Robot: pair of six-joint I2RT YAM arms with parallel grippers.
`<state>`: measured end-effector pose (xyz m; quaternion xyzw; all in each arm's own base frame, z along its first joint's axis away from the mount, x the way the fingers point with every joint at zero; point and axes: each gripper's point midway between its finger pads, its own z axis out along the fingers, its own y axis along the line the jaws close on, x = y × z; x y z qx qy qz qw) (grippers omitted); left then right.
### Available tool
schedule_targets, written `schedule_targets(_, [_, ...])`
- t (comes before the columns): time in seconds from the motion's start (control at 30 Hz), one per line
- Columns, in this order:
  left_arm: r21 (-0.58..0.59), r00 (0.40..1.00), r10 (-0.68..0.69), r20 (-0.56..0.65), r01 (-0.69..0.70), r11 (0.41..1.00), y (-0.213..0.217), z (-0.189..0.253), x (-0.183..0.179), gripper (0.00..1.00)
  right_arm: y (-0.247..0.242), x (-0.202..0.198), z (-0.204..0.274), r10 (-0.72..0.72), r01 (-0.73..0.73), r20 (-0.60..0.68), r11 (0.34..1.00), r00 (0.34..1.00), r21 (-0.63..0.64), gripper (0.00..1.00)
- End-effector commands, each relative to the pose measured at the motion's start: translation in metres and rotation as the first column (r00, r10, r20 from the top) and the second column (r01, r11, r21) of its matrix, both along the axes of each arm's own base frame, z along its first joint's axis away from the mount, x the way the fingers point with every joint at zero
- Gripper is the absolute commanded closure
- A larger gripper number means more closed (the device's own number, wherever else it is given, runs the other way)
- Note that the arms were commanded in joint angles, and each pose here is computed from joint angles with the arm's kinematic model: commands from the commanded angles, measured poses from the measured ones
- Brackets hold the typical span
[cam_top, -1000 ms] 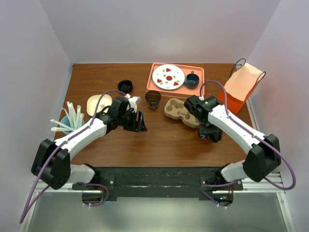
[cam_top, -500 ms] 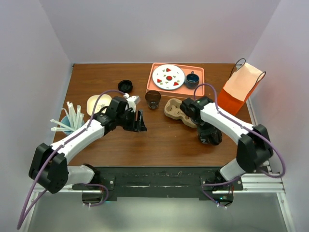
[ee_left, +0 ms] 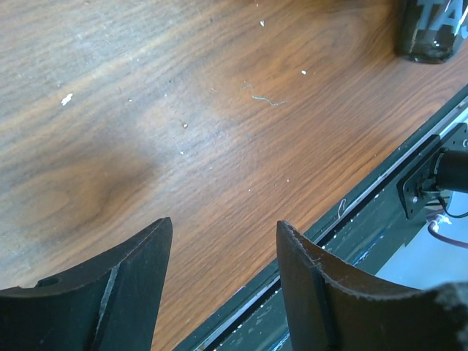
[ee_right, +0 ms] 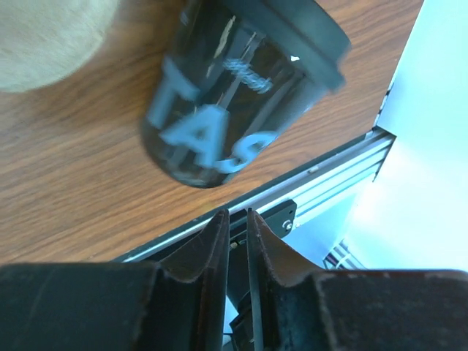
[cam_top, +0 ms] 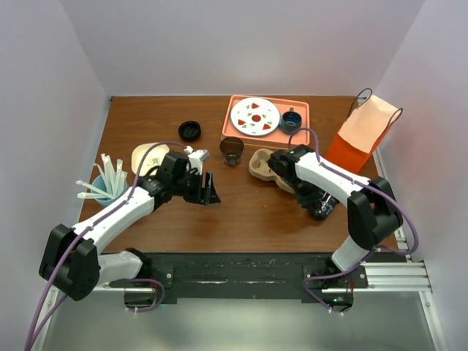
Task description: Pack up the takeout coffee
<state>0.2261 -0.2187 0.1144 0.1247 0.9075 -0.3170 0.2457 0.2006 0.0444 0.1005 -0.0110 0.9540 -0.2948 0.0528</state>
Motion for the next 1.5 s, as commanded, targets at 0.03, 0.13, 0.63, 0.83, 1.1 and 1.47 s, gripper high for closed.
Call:
schedule_targets(0.03, [-0.057, 1.0, -0.001, 0.031, 0.003, 0.998, 0.001, 0.016, 0.006, 0.36, 0.004, 0.002, 0.04, -0.05, 0.045, 0.074, 0.997, 0.996, 0.06, 0.71])
schedule_targets(0.13, [-0.087, 0.999, 0.008, 0.044, -0.004, 0.996, -0.002, 0.028, 0.011, 0.36, -0.002, 0.011, 0.046, -0.185, 0.17, 0.175, 0.981, 0.967, 0.097, 0.58])
schedule_targets(0.63, [-0.051, 0.999, -0.044, 0.01, 0.044, 0.998, -0.002, 0.031, 0.006, 0.36, -0.082, 0.034, 0.002, -0.708, 0.65, 0.342, 0.705, 0.618, 0.284, 0.11])
schedule_targets(0.83, [-0.051, 0.999, -0.033, -0.015, 0.032, 0.998, 0.0, 0.026, 0.002, 0.37, -0.075, 0.018, -0.03, -0.747, 0.671, 0.32, 0.665, 0.584, 0.329, 0.11])
schedule_targets(1.1, [-0.029, 1.0, -0.016, -0.01, 0.015, 0.999, 0.002, 0.029, 0.007, 0.37, -0.081, 0.019, -0.04, -0.71, 0.649, 0.327, 0.704, 0.624, 0.289, 0.14])
schedule_targets(1.47, [-0.061, 1.0, -0.007, 0.017, 0.008, 0.998, -0.005, 0.042, 0.018, 0.37, -0.063, 0.02, -0.058, -0.636, 0.539, 0.267, 0.763, 0.724, 0.357, 0.29])
